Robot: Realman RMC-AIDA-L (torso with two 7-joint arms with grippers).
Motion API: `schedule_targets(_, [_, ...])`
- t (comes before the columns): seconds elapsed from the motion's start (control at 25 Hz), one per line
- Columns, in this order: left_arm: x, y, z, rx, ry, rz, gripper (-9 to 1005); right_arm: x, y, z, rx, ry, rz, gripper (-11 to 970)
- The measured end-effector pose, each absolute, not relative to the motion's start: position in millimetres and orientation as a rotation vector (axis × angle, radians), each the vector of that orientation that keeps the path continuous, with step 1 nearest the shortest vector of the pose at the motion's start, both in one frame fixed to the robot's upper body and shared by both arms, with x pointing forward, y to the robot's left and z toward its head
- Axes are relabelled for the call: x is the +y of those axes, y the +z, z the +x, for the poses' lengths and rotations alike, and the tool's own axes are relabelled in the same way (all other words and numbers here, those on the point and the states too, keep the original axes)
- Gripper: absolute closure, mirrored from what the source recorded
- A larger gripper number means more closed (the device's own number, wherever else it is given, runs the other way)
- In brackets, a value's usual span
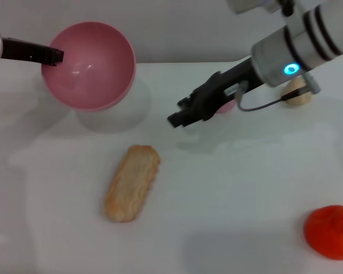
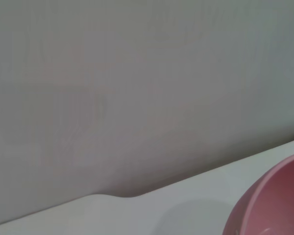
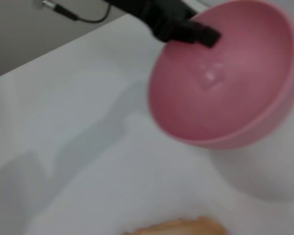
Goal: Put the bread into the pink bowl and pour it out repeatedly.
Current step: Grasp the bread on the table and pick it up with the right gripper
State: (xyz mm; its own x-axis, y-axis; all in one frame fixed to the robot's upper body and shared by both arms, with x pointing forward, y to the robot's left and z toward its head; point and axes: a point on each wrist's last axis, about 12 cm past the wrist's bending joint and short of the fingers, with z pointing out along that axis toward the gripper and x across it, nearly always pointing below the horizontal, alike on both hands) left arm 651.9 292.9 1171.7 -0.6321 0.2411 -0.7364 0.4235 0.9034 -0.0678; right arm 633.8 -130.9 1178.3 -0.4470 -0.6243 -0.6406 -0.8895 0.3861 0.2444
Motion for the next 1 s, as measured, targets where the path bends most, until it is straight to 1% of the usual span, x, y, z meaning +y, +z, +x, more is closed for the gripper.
schedule_targets(0.2, [291, 1171, 652, 2.275, -0.299, 0.485, 953, -112, 1165, 625, 2.199, 0.805, -1.35, 486])
schedule_targets(0.48, [281, 1161, 648, 2.259, -0.306, 0.529, 953, -93, 1141, 615, 2.168, 0.843, -1.375, 486])
schedule_targets(0.68, [279, 1156, 646, 2.259, -0.311, 0.544, 952, -80, 1132, 609, 2.14, 0.826, -1.406, 487])
schedule_targets(1.0, [278, 1151, 644, 2.258, -0.302, 0.555, 952, -72, 1122, 602, 2.131, 0.809, -1.431, 488])
